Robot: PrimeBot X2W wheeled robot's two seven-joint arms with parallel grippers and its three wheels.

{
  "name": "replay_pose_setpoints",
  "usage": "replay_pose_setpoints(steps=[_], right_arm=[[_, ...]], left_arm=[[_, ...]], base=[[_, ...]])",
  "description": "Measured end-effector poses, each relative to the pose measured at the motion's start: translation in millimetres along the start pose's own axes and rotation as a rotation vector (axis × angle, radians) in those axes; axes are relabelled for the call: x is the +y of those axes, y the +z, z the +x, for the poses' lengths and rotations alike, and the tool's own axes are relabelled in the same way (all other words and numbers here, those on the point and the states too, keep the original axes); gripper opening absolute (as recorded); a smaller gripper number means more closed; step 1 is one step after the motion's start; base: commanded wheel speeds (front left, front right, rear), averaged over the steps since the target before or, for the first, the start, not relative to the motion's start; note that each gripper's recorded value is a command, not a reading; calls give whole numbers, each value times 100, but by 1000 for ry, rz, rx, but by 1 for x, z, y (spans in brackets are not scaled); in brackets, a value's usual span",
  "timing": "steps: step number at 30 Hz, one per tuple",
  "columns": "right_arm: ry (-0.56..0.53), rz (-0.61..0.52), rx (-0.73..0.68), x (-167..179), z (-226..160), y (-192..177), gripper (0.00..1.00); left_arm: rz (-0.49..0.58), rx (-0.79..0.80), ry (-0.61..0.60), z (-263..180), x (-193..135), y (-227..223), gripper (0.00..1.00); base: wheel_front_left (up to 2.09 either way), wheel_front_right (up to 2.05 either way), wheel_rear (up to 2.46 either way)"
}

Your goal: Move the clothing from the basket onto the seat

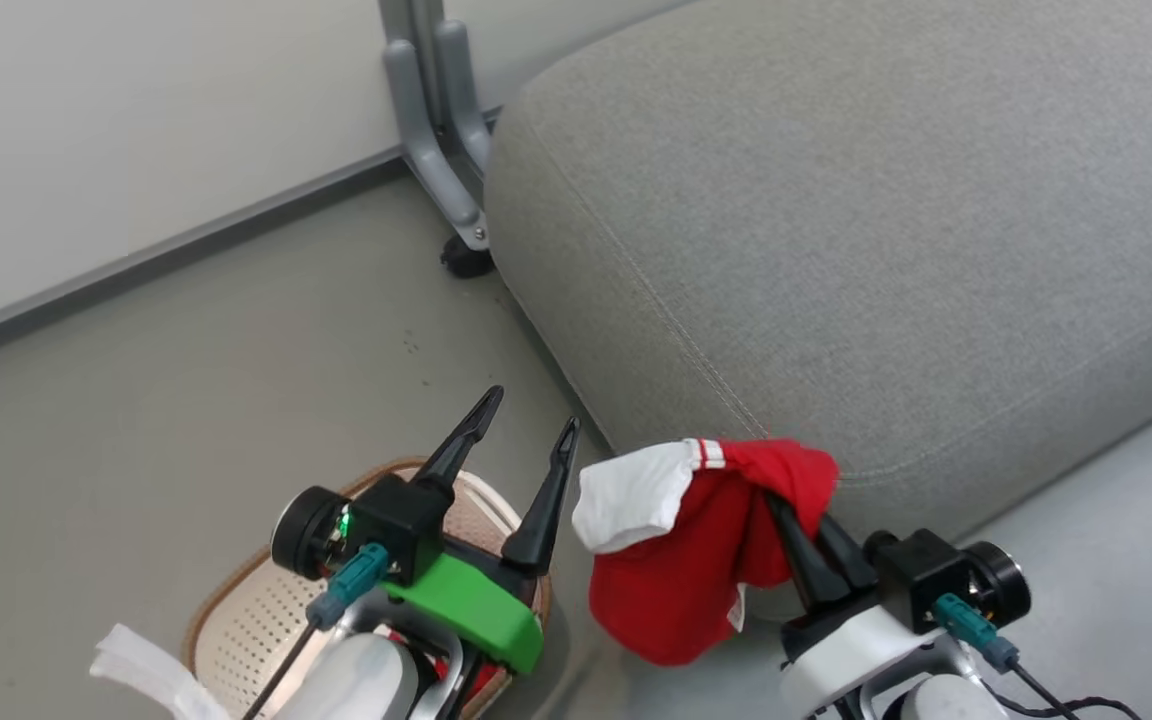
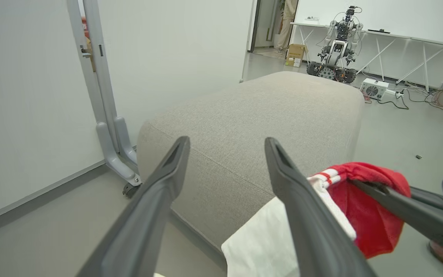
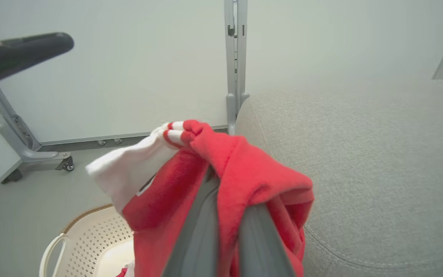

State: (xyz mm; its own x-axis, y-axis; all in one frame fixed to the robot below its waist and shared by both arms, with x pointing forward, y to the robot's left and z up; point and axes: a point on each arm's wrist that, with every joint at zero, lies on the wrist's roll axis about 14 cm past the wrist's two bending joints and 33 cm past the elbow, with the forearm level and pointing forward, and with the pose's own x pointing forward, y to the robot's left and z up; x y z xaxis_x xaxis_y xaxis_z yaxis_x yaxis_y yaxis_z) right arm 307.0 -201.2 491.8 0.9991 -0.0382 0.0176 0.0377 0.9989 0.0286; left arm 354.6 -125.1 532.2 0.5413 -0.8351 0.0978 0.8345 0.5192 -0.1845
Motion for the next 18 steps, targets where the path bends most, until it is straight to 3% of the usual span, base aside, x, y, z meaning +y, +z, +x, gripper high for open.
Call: replay_pose_setpoints(steps=[12, 18], right_arm=[[-254, -13, 39, -70, -16, -2, 0], [-302, -41, -100, -102, 23, 43, 0]], left_arm=[[-48, 93, -92, 31, 18, -46, 100], [-31, 119, -78, 36, 40, -63, 100]], base=[[1, 1, 1], [0, 0, 0]])
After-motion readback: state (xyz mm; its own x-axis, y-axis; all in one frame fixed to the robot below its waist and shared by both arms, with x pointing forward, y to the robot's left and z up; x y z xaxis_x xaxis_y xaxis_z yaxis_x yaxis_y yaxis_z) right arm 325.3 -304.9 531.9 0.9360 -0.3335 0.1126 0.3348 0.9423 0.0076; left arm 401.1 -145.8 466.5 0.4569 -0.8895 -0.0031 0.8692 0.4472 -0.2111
